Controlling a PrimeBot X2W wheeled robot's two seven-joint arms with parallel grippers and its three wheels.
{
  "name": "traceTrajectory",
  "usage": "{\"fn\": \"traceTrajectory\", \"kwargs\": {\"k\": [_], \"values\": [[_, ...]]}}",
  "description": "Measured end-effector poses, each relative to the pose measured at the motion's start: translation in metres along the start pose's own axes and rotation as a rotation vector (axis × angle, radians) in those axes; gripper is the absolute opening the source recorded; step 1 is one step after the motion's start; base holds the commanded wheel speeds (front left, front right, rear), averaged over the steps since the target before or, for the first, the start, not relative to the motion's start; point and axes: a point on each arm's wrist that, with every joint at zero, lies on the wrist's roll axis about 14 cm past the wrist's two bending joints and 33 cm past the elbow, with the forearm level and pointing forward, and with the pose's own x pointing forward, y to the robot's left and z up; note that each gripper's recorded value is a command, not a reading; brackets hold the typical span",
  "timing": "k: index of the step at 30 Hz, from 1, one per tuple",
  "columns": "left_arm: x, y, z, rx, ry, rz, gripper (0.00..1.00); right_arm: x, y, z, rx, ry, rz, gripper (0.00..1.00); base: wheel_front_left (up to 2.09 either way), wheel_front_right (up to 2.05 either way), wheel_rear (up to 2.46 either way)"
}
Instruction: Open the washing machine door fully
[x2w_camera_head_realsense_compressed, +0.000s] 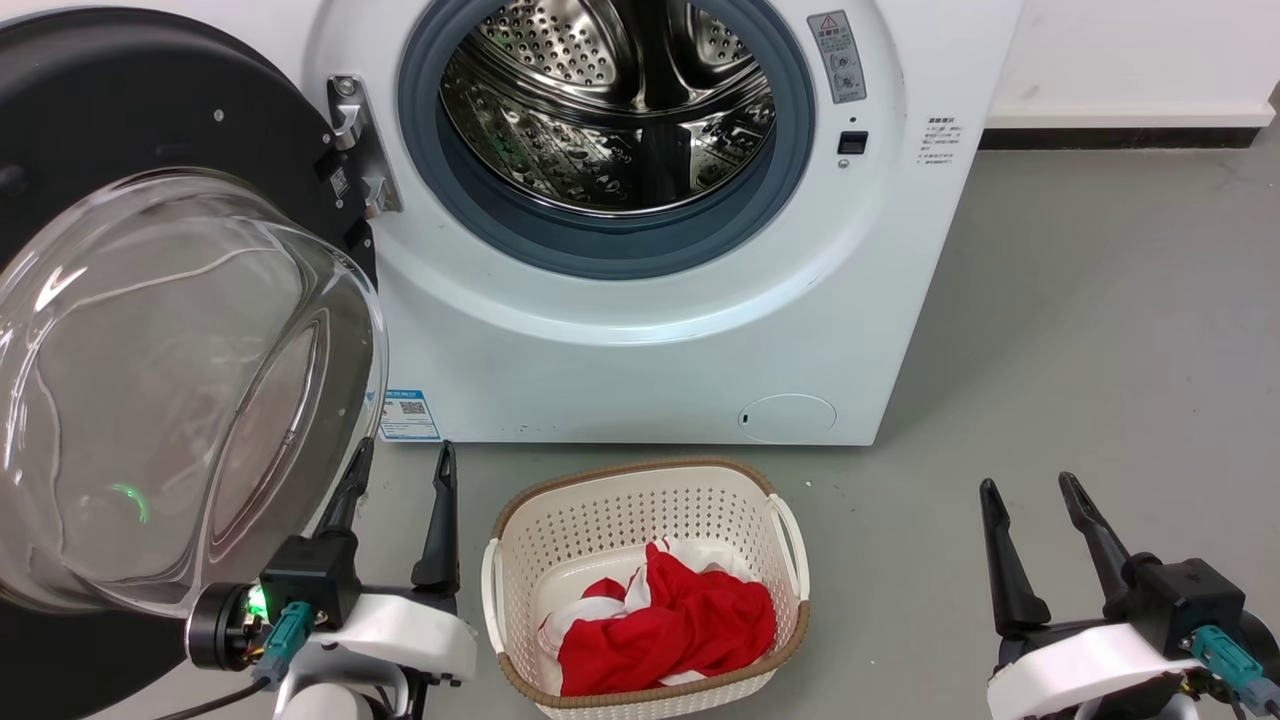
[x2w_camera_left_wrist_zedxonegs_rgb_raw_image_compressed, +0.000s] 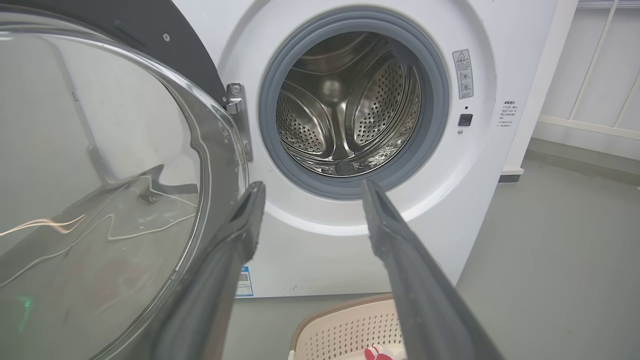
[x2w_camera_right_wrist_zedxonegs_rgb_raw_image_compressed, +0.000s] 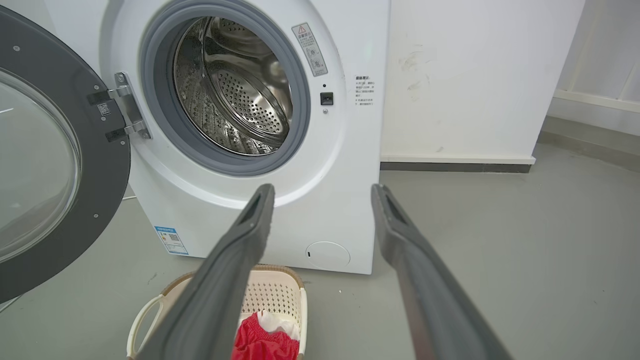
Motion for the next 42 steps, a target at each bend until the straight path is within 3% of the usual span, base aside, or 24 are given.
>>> {"fn": "traceTrajectory", "kwargs": {"k": [27,28,42], "values": [[0.005,0.0,-0.005,-0.002,0.011,-0.001,1.0,0.0,-0.004,-0.009,0.023,0.017,-0.014,1.0,0.0,0.0,0.0],[0.004,0.0,-0.009,-0.003,0.023,-0.001,0.0,-0.002,-0.004,-0.013,0.024,0.03,-0.015,0.0,0.0,0.0,0.0],[-0.005,0.015,-0.031,-0.247,0.119,0.085,0.0,-0.008,-0.012,-0.028,0.268,0.078,-0.076,0.0,0.0,0.0,0.0]]}}
